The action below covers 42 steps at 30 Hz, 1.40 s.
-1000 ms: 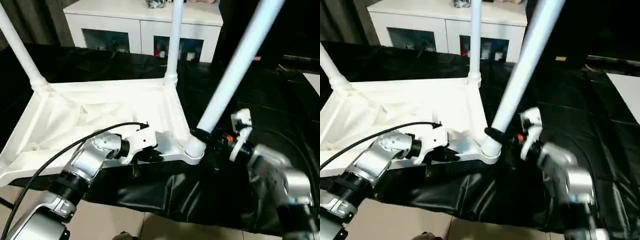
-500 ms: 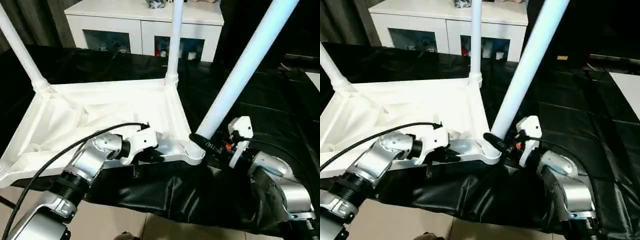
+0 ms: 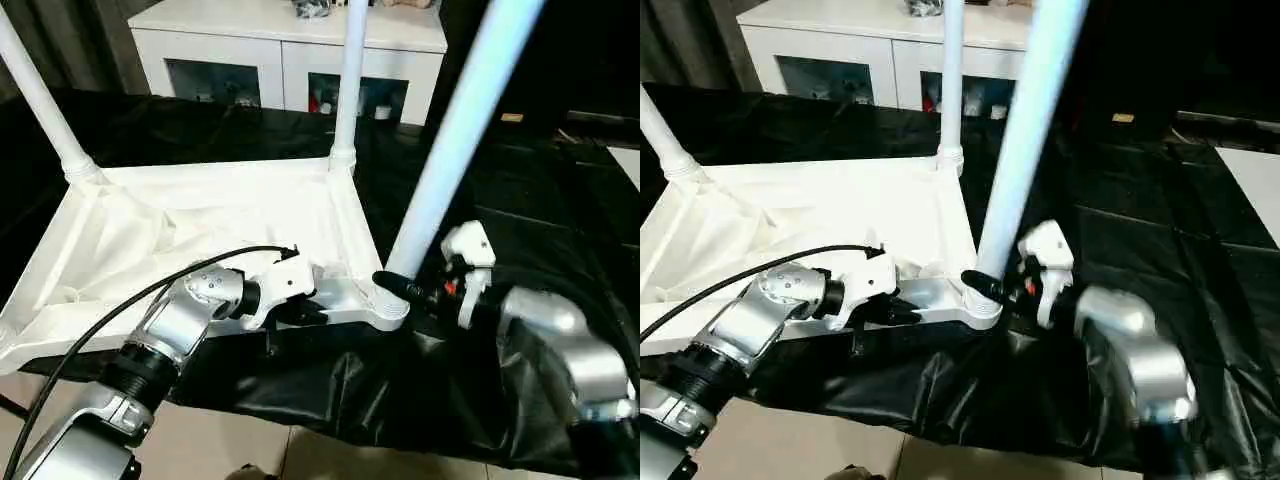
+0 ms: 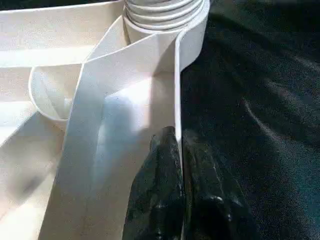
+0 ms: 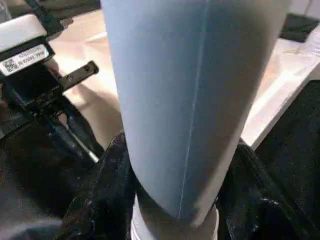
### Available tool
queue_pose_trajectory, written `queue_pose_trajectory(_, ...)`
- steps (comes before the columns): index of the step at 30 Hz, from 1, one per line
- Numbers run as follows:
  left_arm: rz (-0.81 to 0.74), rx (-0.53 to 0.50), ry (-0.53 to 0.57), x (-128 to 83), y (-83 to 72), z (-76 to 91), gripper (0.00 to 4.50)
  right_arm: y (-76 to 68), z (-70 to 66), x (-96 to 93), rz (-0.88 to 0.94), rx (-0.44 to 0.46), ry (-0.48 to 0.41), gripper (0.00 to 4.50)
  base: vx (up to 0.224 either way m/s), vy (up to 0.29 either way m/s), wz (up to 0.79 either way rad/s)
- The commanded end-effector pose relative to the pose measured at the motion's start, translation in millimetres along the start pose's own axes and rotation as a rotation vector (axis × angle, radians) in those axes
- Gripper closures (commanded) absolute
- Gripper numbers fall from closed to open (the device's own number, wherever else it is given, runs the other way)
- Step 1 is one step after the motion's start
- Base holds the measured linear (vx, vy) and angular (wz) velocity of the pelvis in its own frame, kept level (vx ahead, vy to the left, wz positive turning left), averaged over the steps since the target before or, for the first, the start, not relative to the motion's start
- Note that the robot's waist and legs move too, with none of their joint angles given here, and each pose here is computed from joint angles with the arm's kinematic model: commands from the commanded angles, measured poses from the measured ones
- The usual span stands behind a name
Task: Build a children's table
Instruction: Rotate leg to tighten
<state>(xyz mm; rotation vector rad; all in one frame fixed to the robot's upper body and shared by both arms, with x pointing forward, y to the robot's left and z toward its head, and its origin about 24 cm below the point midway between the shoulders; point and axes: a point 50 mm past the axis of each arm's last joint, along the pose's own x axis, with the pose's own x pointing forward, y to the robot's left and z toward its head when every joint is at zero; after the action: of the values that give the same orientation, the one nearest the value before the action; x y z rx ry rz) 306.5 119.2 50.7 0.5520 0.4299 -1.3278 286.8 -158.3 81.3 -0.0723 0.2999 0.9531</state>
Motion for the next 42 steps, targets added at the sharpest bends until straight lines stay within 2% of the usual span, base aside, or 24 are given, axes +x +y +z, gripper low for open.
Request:
queue_pose_trajectory(1,0.081,-0.003,0.030,-7.6,7.6,-3.8,4.50,8.7,-35.2,3.6,0.081,0.127,0.152,2.66,0.000,0.000,0.00)
queue_pose_trajectory(8,0.077,0.002,0.034,-7.6,8.3,-3.7,4.50,-5.7,-38.8,2.9,0.101,0.132,0.238,2.66,0.000,0.000,0.00)
queue_pose_trajectory(12,0.089,0.004,0.035,-9.4,9.5,-4.1,4.50,-11.0,-41.2,3.6,0.054,0.130,0.237,2.66,0.000,0.000,0.00)
queue_pose_trajectory(18,0.113,-0.011,0.023,-11.4,9.5,-6.8,4.50,-11.3,-45.0,6.9,0.014,0.123,0.227,2.66,0.000,0.000,0.00)
queue_pose_trajectory(20,0.161,-0.040,0.017,-11.8,12.6,-8.9,4.50,-17.2,-47.6,10.7,-0.090,0.129,0.214,2.66,0.000,0.000,0.00)
queue_pose_trajectory(22,0.249,-0.105,0.021,-8.7,18.4,-11.4,4.50,-24.6,-53.9,19.0,-0.268,0.148,0.207,2.66,0.000,0.000,0.00)
queue_pose_trajectory(25,0.298,-0.142,0.027,-3.7,21.9,-9.5,4.50,-28.1,-59.2,24.9,-0.383,0.186,0.215,2.66,-0.030,0.032,-0.19)
queue_pose_trajectory(27,0.328,-0.170,0.022,1.7,24.0,-5.5,4.50,-30.1,-62.5,29.6,-0.463,0.211,0.219,2.66,-0.028,0.051,-0.16)
queue_pose_trajectory(29,0.353,-0.226,-0.002,16.9,24.9,7.1,4.50,-33.7,-63.6,41.3,-0.598,0.264,0.208,2.66,-0.014,0.026,-0.07)
queue_pose_trajectory(30,0.353,-0.228,-0.003,17.5,24.8,7.6,4.50,-33.8,-63.6,41.8,-0.603,0.267,0.207,2.66,0.000,0.000,0.00)
queue_pose_trajectory(31,0.373,-0.268,-0.011,33.0,24.5,20.5,4.50,-37.6,-60.9,55.0,-0.708,0.314,0.197,2.66,0.000,0.000,0.00)
queue_pose_trajectory(33,0.381,-0.292,-0.016,41.1,23.7,27.5,4.50,-39.7,-58.6,60.6,-0.762,0.330,0.192,2.66,0.000,0.000,0.00)
queue_pose_trajectory(34,0.390,-0.327,-0.032,53.8,21.4,40.3,4.50,-41.8,-54.7,68.9,-0.831,0.354,0.183,2.66,-0.098,0.028,-0.04)
queue_pose_trajectory(35,0.390,-0.327,-0.032,53.8,21.4,40.3,4.50,-41.8,-54.7,68.9,-0.831,0.354,0.183,2.66,0.000,0.000,0.00)
queue_pose_trajectory(36,0.400,-0.334,-0.042,64.3,18.8,52.1,4.50,-43.5,-51.5,74.4,-0.894,0.355,0.186,2.66,0.000,0.000,0.00)
queue_pose_trajectory(42,0.467,-0.319,-0.021,69.8,21.7,58.6,4.50,-43.0,-44.8,84.0,-0.952,0.326,0.194,2.66,0.060,-0.019,-0.15)
